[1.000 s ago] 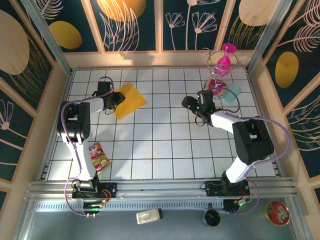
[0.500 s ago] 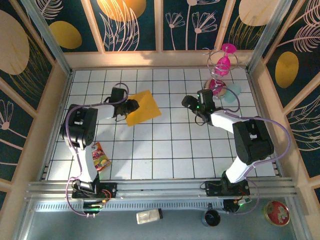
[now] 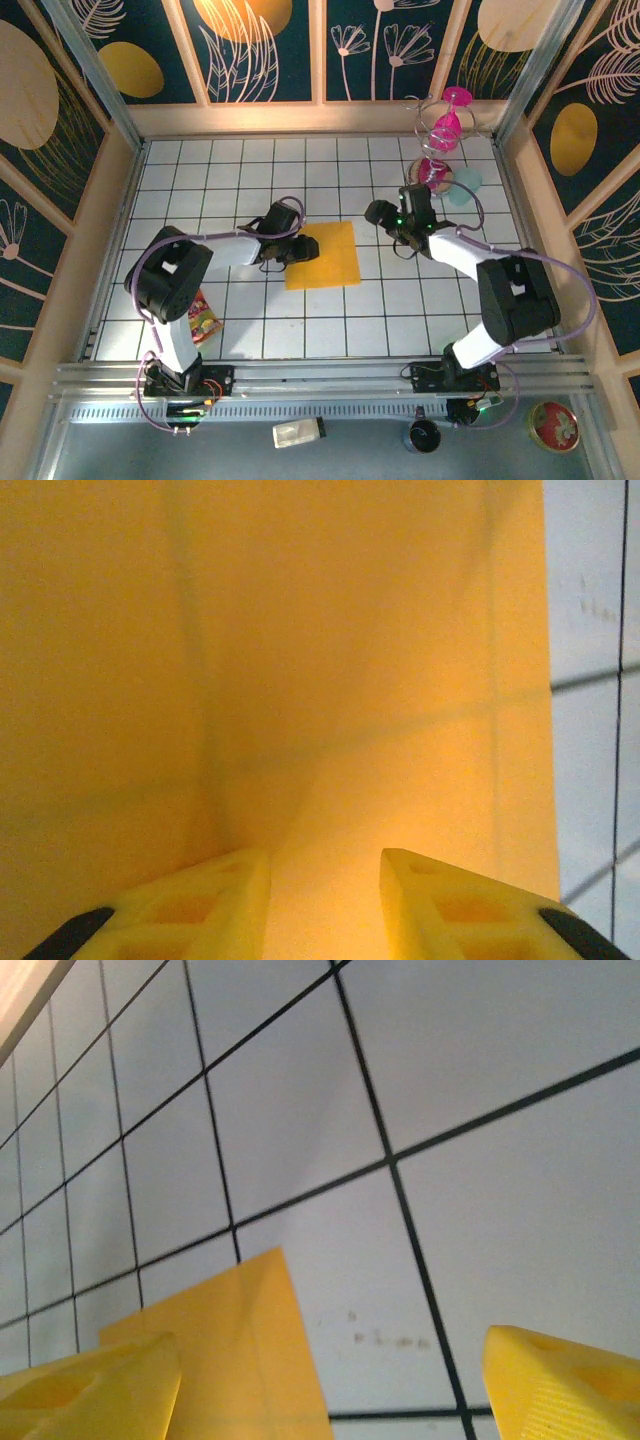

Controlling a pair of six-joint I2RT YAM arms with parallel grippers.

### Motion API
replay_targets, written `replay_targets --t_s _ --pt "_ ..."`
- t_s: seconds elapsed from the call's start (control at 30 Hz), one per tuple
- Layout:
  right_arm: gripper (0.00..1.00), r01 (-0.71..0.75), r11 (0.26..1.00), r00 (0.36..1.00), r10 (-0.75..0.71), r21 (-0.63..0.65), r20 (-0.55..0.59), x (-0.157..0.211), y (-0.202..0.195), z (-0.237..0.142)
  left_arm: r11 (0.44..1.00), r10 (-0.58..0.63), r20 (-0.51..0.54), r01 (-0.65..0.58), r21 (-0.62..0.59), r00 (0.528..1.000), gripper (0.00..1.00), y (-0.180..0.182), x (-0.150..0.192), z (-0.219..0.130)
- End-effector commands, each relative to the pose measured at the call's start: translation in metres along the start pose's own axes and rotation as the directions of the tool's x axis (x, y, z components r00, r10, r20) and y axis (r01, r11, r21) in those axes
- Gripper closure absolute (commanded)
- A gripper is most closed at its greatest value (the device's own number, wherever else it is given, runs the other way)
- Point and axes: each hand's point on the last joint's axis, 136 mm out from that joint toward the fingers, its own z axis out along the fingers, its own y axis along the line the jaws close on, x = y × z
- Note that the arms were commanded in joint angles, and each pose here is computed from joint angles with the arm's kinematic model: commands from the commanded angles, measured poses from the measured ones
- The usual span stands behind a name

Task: Fold a paper plane with a square sheet of paper (pick it up from the middle)
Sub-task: Move the square sheet of paper to the center of the table, then first fold in half a square sheet of paper at the center of the table.

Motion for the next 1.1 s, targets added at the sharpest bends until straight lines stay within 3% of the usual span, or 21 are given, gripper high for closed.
replay_targets --t_s 0.0,0.2,0.37,0.47,0.8,1.07 --pt "0.23 0.033 0.997 0.997 -0.038 -0.073 -0.074 0.025 0.022 -0.013 0.998 -0.009 0.016 0.008 0.056 1.0 0.63 -0.031 -0.009 -0.031" --pt "0.36 0.077 0.992 0.973 -0.096 -0.097 -0.208 0.067 0.045 -0.003 0.99 -0.144 0.134 0.144 0.008 0.98 0.59 -0.012 -0.015 -0.043" --pt "0.44 0.099 0.988 0.958 -0.127 -0.119 -0.256 0.075 0.06 0.016 0.977 -0.209 0.17 0.212 0.0 0.963 0.55 0.0 -0.016 -0.043" --pt "0.45 0.089 0.99 0.954 -0.115 -0.105 -0.278 0.078 0.059 0.026 0.974 -0.222 0.171 0.225 0.002 0.96 0.51 0.002 -0.018 -0.041" --pt "0.47 0.092 0.995 0.935 -0.102 -0.045 -0.34 0.096 0.04 0.038 0.955 -0.291 0.138 0.295 -0.009 0.947 0.52 0.019 -0.01 -0.015" --pt "0.52 0.086 0.994 0.923 -0.105 -0.068 -0.369 0.103 0.041 0.044 0.946 -0.314 0.144 0.321 -0.028 0.938 0.51 0.031 -0.003 -0.01"
